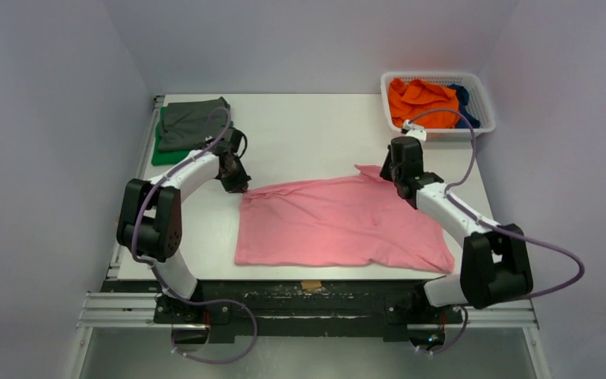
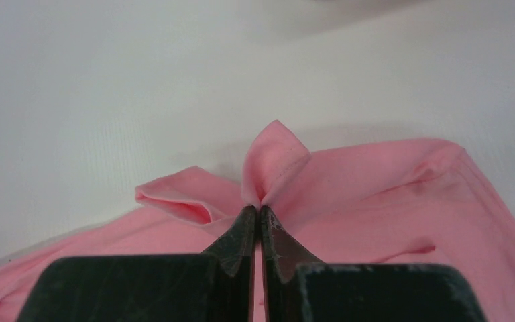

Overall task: Fold and stack the t-shirts
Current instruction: Fold the other side of the tshirt into a rectangle

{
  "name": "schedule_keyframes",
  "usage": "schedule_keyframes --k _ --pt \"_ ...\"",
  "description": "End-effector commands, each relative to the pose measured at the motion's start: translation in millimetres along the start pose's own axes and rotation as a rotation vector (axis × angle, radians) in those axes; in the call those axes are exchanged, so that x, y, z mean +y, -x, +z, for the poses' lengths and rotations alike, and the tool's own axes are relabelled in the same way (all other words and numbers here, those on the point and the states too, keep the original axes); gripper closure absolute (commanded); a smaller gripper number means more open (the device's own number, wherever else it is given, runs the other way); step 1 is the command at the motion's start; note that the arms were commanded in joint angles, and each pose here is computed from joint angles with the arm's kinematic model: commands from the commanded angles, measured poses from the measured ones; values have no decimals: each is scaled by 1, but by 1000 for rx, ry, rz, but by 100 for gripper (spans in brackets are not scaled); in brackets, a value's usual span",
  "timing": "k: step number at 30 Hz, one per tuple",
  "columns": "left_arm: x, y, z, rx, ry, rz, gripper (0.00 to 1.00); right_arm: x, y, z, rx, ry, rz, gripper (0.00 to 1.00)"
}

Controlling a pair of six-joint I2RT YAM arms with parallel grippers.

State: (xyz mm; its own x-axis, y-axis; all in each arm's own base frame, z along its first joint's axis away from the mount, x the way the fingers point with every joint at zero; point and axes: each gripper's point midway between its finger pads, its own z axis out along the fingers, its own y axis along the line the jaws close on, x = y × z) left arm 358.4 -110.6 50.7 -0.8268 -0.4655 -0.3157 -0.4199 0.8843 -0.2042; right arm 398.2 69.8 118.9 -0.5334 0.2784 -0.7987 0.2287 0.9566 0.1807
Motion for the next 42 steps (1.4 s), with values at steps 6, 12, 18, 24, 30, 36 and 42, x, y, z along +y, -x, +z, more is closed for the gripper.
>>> schedule_keyframes --k 6,12,18,24,30,36,42 --pt "7 -14 -30 -74 -66 8 100 -32 -16 -72 -41 -27 68 100" --pt "19 -29 -37 -81 -78 8 100 -56 -48 -101 22 -57 85 100" --pt "28 -49 -40 -72 -102 20 100 -88 -71 -132 44 -168 191 100" --pt "36 -68 -40 -61 -114 19 100 -107 -84 -153 51 -239 294 98" --pt "55 -77 -39 -49 -30 10 100 -103 -104 -161 137 -227 368 79" --pt "75 -79 -62 -76 34 -1 53 -115 -63 -198 -83 -195 543 46" --pt "58 -70 -99 -147 -107 10 0 -84 -25 -206 -222 47 524 19"
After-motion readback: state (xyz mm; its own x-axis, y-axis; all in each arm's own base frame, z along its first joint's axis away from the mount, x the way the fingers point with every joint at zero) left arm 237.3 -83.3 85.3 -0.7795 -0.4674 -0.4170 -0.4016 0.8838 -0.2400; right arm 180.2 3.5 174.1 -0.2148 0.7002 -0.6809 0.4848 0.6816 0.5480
